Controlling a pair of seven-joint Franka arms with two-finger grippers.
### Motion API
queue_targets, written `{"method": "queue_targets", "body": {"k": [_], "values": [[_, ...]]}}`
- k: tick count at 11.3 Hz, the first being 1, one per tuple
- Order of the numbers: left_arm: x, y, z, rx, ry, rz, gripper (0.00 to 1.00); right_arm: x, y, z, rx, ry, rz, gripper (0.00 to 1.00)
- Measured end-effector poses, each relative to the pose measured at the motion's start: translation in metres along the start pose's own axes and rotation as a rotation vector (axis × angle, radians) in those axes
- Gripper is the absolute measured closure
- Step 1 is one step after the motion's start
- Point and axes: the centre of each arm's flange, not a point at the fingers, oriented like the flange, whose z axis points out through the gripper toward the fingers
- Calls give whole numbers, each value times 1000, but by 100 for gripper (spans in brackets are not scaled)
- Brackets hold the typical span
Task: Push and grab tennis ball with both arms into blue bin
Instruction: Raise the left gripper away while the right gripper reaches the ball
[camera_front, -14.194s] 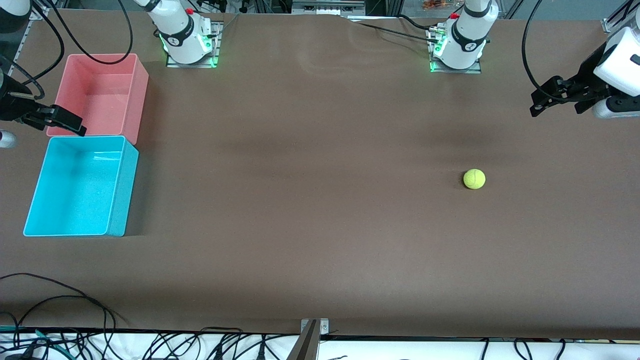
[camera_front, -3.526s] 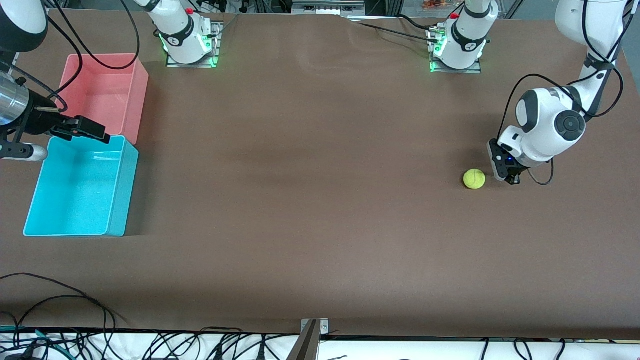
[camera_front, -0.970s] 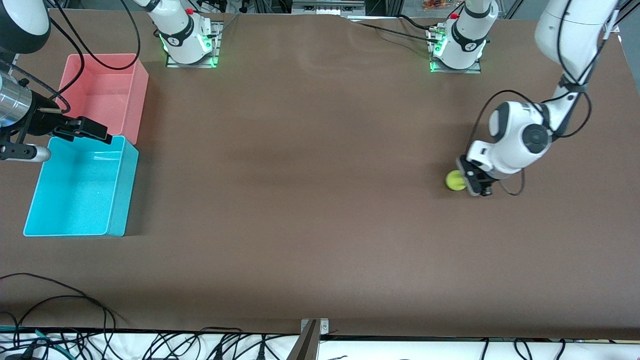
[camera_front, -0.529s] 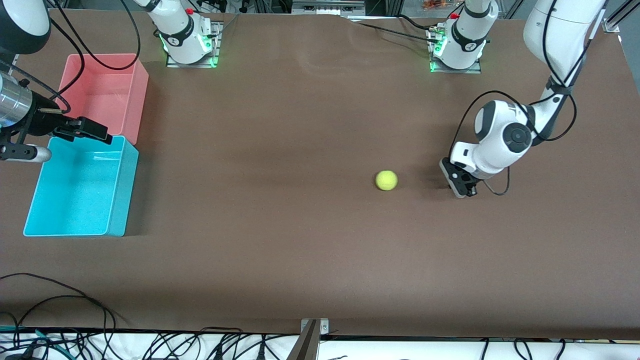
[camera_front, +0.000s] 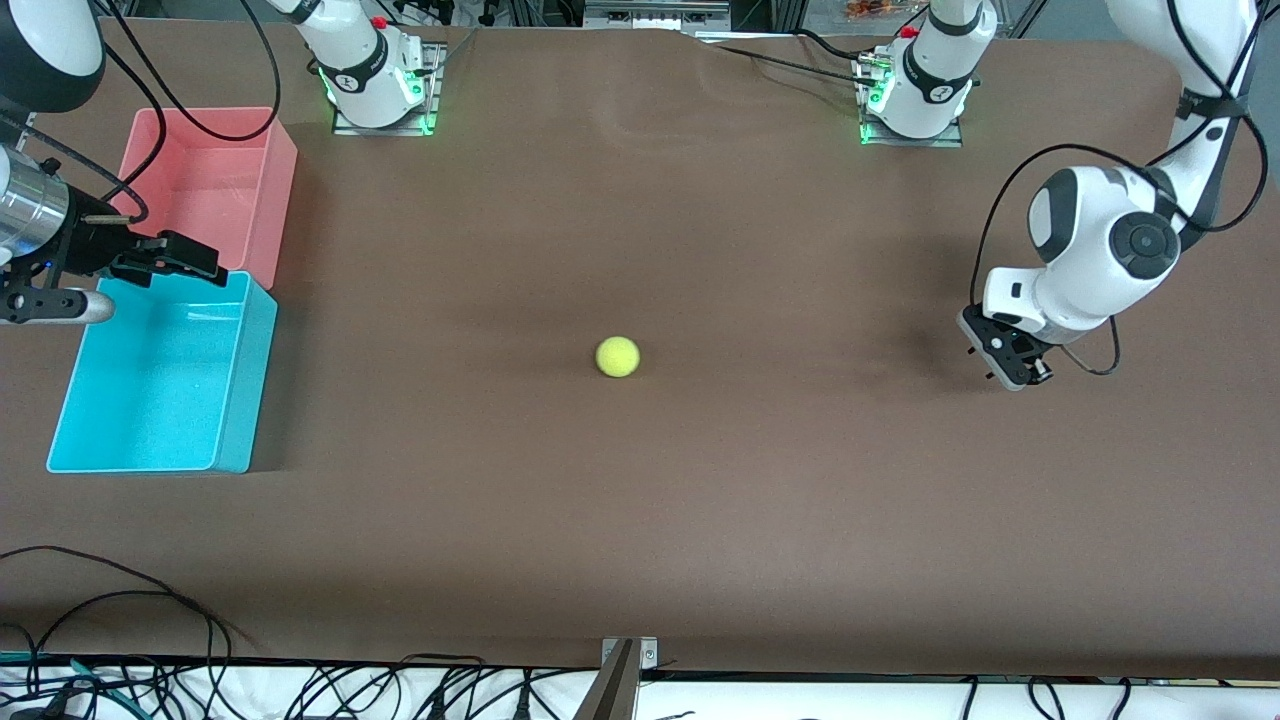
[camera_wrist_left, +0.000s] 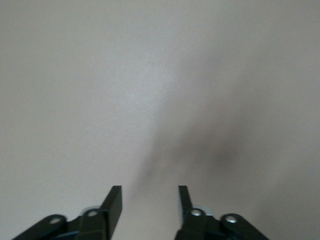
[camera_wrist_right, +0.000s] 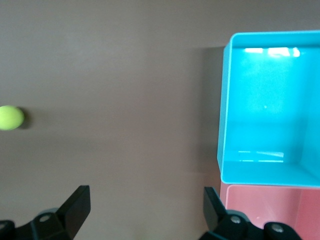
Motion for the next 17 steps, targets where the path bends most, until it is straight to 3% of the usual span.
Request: {"method": "queue_targets", "body": {"k": [4, 8, 14, 17], "values": [[4, 20, -99, 142, 74, 8, 0, -1, -11, 4, 1, -20, -353, 0], [-5, 28, -158, 219, 119, -45, 0, 1, -34, 15, -32, -56, -685, 0], [-16, 39, -245, 147, 81, -269, 0, 4, -32, 44, -26, -106, -1003, 0], [-15, 40, -289, 113, 65, -419, 0, 1, -12, 80, -29, -92, -1104, 0]]}}
